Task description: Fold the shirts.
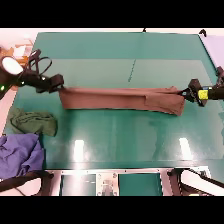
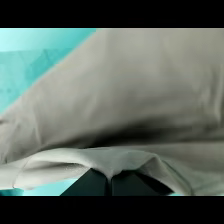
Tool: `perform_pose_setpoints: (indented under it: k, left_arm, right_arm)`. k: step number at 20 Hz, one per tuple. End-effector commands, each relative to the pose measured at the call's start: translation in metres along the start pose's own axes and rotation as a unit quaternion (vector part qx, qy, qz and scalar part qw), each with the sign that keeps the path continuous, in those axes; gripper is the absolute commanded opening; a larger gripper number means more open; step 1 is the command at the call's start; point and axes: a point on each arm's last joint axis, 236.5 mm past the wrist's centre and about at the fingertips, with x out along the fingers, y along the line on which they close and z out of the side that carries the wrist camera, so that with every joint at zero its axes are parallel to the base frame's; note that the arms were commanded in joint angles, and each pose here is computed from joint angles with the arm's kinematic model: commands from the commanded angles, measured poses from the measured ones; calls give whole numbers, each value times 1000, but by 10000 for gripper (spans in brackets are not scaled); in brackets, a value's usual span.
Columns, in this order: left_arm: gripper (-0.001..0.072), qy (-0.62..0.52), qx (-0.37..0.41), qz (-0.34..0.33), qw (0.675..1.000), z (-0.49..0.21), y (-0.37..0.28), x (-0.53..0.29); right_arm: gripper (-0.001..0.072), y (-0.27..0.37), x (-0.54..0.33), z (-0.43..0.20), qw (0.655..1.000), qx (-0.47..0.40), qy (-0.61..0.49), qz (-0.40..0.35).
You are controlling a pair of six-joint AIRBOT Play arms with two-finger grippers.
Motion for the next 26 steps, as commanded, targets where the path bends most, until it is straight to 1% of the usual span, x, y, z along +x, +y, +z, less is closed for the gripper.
perform_pose_setpoints:
  k: [1,4,5,6,7,8,10,12,13,15,17,19,20,23,26]
  left_arm:
    - [24,-9,-15,-44,999,41,-12,43]
    - [25,4,-45,-77,996,42,-5,98]
    - [117,13,-55,-77,995,38,0,111]
    - [510,19,-60,-75,995,35,4,117]
    - [679,21,-65,-76,995,37,6,114]
    - [658,30,-68,-81,994,39,8,103]
    - [657,67,-75,-94,990,40,16,72]
    - [657,105,-85,-101,986,37,27,39]
    - [657,118,-87,-99,984,31,32,27]
    - [657,133,-80,-73,985,21,43,8]
    - [656,131,-66,-33,989,17,53,-5]
    - [657,114,-62,-35,991,21,46,-18]
    - [657,109,-59,-35,992,23,43,-23]
    - [657,99,-61,-46,992,25,34,-31]
    - [656,103,-42,-51,993,22,16,-25]
  right_arm:
    - [21,-8,47,28,1000,18,9,-6]
    - [32,-36,89,44,998,54,3,-18]
    - [144,-42,100,47,997,70,1,-15]
    - [332,-45,104,52,997,73,-1,-12]
    - [452,-45,99,61,998,59,-6,-9]
    - [503,-41,86,71,1000,29,-10,-2]
    - [515,-37,50,85,1000,-30,0,7]
    - [617,-57,20,90,997,-71,14,-12]
    - [618,-70,14,90,996,-80,17,-22]
    - [693,-93,13,86,995,-87,28,-26]
    - [693,-109,28,74,994,-86,64,-18]
    - [693,-117,51,57,990,-86,111,3]
    - [693,-115,65,48,987,-87,133,27]
    - [693,-101,96,38,981,-86,156,77]
    - [692,-83,117,31,975,-107,177,85]
